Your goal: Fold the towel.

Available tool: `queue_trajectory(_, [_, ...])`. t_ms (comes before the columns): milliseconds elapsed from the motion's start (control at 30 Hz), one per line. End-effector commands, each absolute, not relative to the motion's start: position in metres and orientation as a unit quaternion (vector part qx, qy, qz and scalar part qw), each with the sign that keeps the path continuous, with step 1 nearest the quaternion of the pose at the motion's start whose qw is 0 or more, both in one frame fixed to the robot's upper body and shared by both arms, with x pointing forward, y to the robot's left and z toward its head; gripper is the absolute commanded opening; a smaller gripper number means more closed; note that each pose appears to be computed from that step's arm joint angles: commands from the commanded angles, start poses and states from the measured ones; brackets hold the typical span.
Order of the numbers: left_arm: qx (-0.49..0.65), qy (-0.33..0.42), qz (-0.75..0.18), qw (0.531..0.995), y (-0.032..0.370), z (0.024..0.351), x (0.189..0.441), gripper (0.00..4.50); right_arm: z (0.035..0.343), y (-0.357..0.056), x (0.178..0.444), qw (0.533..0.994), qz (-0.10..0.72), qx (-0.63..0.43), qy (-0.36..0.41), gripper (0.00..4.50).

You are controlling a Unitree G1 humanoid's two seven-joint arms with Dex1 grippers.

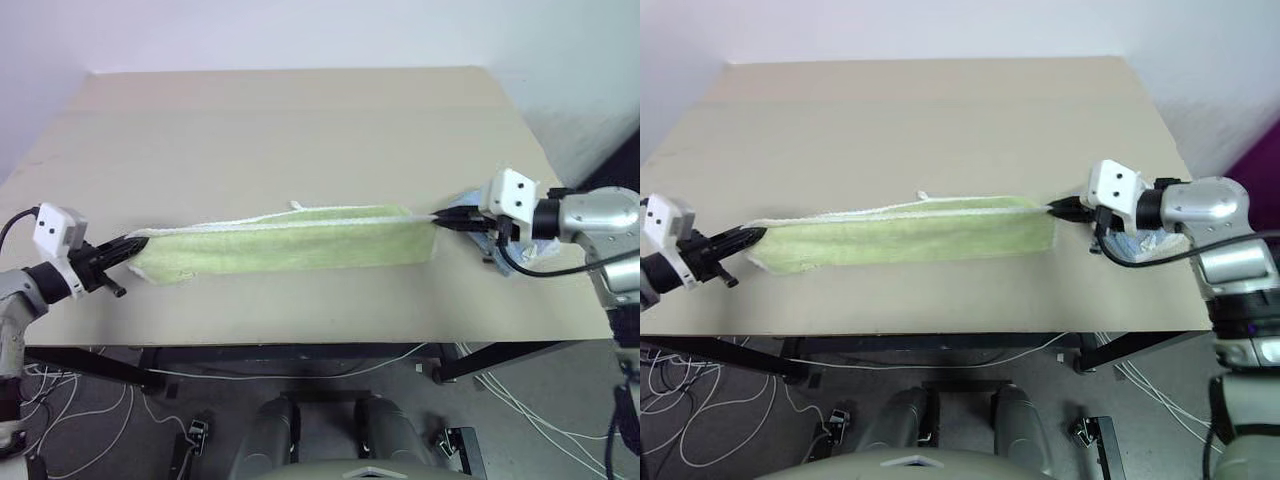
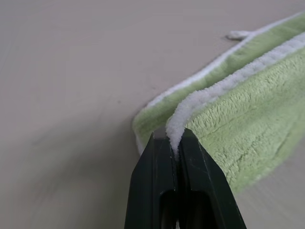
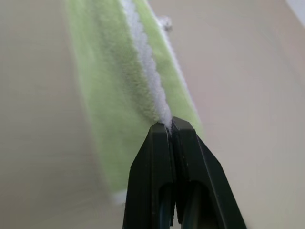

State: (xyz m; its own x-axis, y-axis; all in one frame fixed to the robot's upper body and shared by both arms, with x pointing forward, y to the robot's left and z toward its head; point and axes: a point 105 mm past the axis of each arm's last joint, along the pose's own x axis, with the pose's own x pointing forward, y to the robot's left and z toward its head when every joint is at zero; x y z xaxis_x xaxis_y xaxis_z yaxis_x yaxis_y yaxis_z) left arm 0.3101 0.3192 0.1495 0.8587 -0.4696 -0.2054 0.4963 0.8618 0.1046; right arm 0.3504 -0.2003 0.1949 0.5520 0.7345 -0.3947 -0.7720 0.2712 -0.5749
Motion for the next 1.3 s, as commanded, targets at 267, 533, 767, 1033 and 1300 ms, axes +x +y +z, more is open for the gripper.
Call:
queue_trajectory(267, [0.135, 0.107, -0.224, 0.959, 0.319, 0.132, 0.338, 0.0, 0.183, -0.199, 0.4, 0.804, 0.429, -0.411, 0.025, 0.03])
queue_trajectory(533, [0.157, 0.138, -0.218, 0.953, 0.321, 0.114, 0.341, 0.0, 0.173, -0.2, 0.414, 0.809, 0.412, -0.418, 0.036, 0.03])
queue_trajectory(767, [0.164, 0.107, -0.184, 0.963, 0.325, 0.126, 0.356, 0.0, 0.17, -0.199, 0.42, 0.812, 0.399, -0.424, 0.036, 0.03])
queue_trajectory(1033, [0.178, 0.084, -0.157, 0.968, 0.324, 0.133, 0.374, 0.0, 0.168, -0.196, 0.43, 0.824, 0.369, -0.428, 0.035, 0.03])
queue_trajectory(1300, [0.163, 0.093, -0.174, 0.967, 0.321, 0.126, 0.373, 1.68, 0.163, -0.197, 0.43, 0.829, 0.366, -0.421, 0.04, 0.98])
